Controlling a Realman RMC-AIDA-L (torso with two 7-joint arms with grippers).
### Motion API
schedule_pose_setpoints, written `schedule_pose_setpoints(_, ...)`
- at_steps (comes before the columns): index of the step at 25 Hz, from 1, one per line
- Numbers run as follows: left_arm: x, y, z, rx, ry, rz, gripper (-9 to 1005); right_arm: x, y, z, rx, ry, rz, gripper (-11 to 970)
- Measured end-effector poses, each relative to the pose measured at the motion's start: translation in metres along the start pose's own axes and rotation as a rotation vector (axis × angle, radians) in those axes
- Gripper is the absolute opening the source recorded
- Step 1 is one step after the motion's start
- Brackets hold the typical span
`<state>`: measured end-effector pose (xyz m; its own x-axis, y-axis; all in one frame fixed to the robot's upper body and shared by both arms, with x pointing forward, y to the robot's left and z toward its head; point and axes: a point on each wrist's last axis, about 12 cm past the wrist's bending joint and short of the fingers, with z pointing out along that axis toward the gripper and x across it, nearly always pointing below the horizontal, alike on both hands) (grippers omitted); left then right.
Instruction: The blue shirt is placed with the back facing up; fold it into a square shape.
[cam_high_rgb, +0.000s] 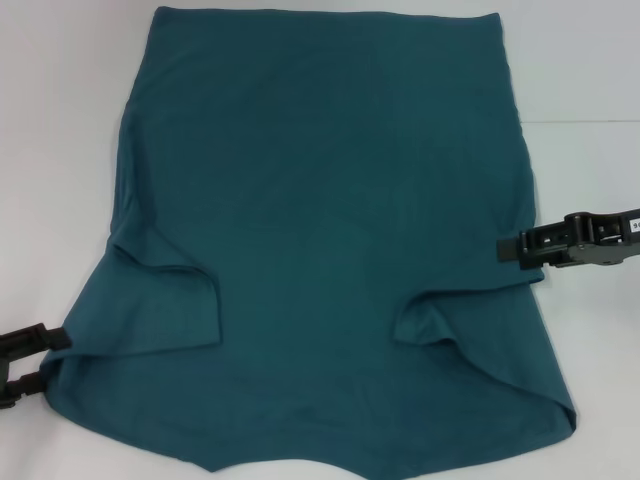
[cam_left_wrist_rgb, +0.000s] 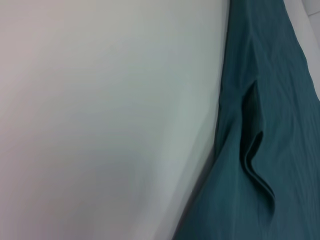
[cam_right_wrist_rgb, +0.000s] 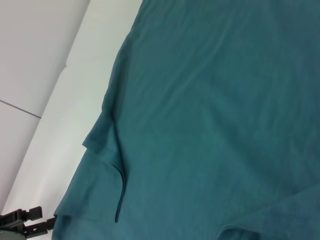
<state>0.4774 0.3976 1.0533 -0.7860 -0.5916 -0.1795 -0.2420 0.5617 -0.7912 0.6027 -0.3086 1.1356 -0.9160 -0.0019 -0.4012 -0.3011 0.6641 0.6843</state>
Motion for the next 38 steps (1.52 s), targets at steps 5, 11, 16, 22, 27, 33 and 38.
schedule_pose_setpoints(5,0.001,-0.004,0.006,0.011,0.018,0.008,843,0.0,0.0,0.0,0.001,0.0,-0.001,537)
schedule_pose_setpoints(11,-0.001,-0.014,0.018,0.024,0.06,0.041,843,0.001,-0.001,0.0,0.001,-0.001,0.001,534)
schedule_pose_setpoints(16,-0.002,-0.021,0.025,0.039,0.075,0.049,844,0.004,-0.003,-0.001,0.003,-0.004,0.006,532)
schedule_pose_setpoints(22,-0.003,-0.024,0.029,0.041,0.087,0.05,844,0.004,-0.004,-0.004,-0.007,-0.019,0.003,529)
schedule_pose_setpoints(27,-0.004,-0.025,0.028,0.043,0.084,0.06,843,0.004,-0.004,-0.005,-0.007,-0.019,-0.002,526)
schedule_pose_setpoints(33,-0.005,-0.027,0.029,0.043,0.092,0.071,658,0.006,-0.006,-0.005,-0.007,-0.023,0.003,524)
schedule_pose_setpoints(38,-0.005,-0.028,0.03,0.04,0.095,0.076,445,0.006,-0.007,-0.007,-0.007,-0.029,0.008,521)
